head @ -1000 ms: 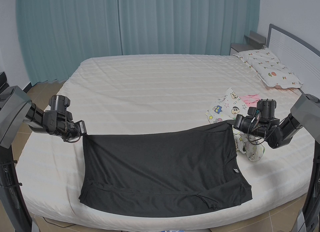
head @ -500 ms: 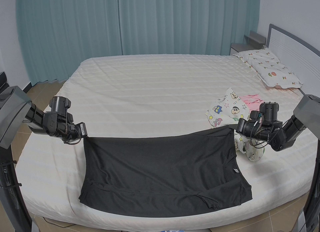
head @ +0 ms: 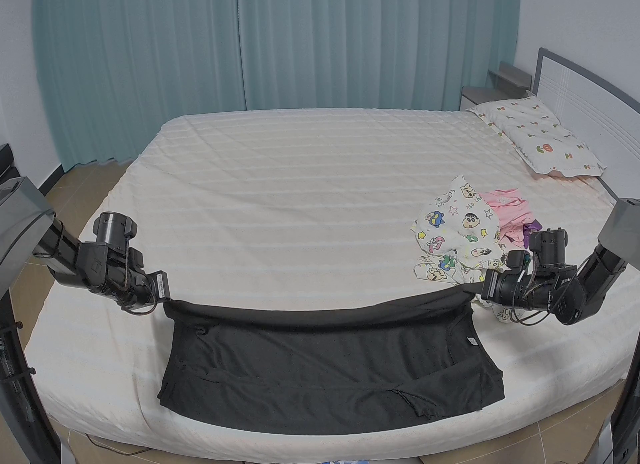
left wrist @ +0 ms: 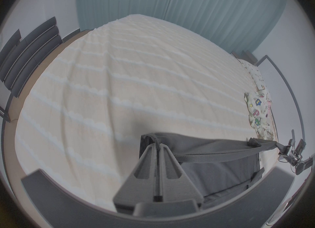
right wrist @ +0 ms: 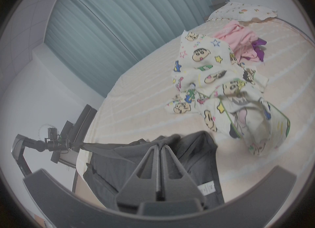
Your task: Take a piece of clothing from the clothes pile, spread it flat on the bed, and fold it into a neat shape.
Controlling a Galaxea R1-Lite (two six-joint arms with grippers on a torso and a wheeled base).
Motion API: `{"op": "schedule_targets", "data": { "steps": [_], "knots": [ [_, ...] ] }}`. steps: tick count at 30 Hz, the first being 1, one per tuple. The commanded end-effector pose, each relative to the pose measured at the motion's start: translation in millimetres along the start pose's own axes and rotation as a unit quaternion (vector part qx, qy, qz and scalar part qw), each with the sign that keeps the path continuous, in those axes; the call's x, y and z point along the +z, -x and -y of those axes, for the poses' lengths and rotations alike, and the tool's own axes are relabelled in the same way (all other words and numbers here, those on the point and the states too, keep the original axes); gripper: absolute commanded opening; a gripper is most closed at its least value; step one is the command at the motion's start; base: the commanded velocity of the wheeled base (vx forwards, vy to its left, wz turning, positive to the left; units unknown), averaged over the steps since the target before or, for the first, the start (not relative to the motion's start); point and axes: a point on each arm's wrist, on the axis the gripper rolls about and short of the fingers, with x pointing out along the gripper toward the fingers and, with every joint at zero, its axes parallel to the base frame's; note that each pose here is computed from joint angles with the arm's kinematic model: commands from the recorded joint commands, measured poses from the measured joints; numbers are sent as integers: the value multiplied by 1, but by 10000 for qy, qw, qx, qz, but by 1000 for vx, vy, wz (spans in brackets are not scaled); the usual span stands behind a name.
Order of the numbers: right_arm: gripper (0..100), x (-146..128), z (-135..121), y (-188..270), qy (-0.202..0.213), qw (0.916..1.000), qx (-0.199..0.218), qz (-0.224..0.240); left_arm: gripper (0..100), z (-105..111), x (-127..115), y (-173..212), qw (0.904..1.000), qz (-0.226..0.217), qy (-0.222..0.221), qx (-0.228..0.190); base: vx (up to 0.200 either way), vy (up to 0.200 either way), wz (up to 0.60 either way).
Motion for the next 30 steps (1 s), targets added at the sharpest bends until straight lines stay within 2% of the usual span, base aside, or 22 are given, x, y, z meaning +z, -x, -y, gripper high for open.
{"op": "schedule_targets", "data": {
  "steps": [1, 11, 27, 30],
  "knots": [
    [0, -21, 5, 6, 1, 9994, -117, -334, 0, -5, -20, 1, 9995, -317, 40, 77, 0, 0, 0],
    [0, -44, 15, 6, 60, 9968, -256, -759, 0, -10, -54, -1, 9956, -932, -65, 1, 0, 0, 0],
    [0, -67, 26, 8, 253, 9919, -393, -1180, 0, -11, -68, -5, 9927, -1204, -76, 53, 0, 0, 0],
    [0, -71, 28, 8, 288, 9908, -416, -1256, 0, -12, -71, -5, 9917, -1261, -227, 61, 0, 0, 0]
  ]
}}
